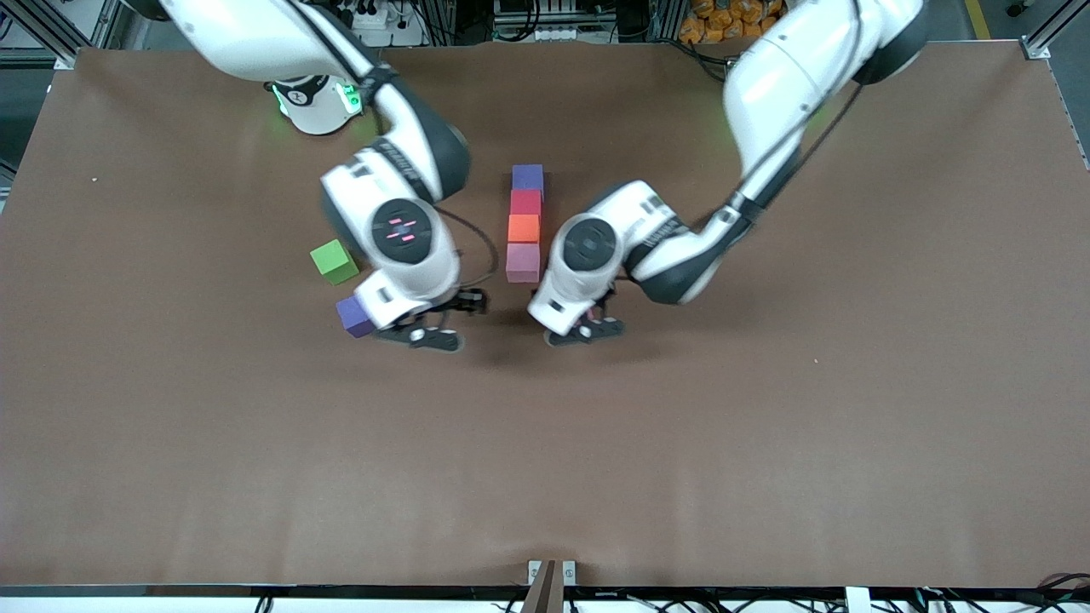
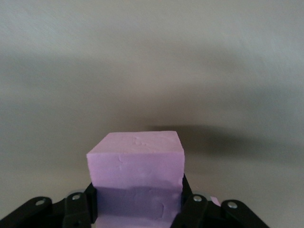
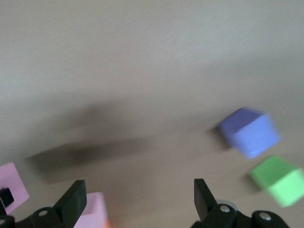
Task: Arrange blocks into number 1
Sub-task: 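Place the pink cube at the line end with the left gripper while the right withdraws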
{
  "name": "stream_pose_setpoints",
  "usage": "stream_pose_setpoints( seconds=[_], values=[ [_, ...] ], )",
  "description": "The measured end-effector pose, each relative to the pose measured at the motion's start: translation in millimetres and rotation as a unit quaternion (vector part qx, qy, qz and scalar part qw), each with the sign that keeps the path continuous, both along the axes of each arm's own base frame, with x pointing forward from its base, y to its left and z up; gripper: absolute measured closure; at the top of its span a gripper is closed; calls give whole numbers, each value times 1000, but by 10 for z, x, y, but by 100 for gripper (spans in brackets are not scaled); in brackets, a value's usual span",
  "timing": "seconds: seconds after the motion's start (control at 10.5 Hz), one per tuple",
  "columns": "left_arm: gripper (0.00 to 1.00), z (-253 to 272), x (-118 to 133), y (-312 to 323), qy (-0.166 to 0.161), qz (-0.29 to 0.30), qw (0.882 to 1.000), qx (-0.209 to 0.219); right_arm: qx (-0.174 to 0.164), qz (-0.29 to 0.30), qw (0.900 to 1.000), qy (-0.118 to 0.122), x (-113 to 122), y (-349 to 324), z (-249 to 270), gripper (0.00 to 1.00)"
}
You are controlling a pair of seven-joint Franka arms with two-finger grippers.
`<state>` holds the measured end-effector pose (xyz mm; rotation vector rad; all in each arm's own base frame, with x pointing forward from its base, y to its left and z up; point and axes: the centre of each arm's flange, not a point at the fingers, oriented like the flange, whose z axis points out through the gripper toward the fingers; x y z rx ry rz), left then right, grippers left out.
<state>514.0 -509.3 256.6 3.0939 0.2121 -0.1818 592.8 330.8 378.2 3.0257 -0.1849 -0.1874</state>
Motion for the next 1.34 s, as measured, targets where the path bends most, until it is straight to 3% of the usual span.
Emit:
stream_pose_setpoints(
  seconds=[0.29, 0.57, 0.95, 1.34],
  values=[
    [38, -150, -357, -394, -34, -31, 999, 11, -4, 39, 999, 11, 227, -973, 596, 0],
    [38, -344, -440, -473, -48, -34, 998, 21, 0, 56, 998, 18, 356, -1866, 934, 0],
    [38, -410, -510, -571, -54, -25, 998, 9, 1, 50, 999, 9, 333, -2343, 1270, 0],
    [38, -531, -617, -650, -61, -26, 998, 16, 46, 89, 995, -1, 352, -2904, 1586, 0]
  ],
)
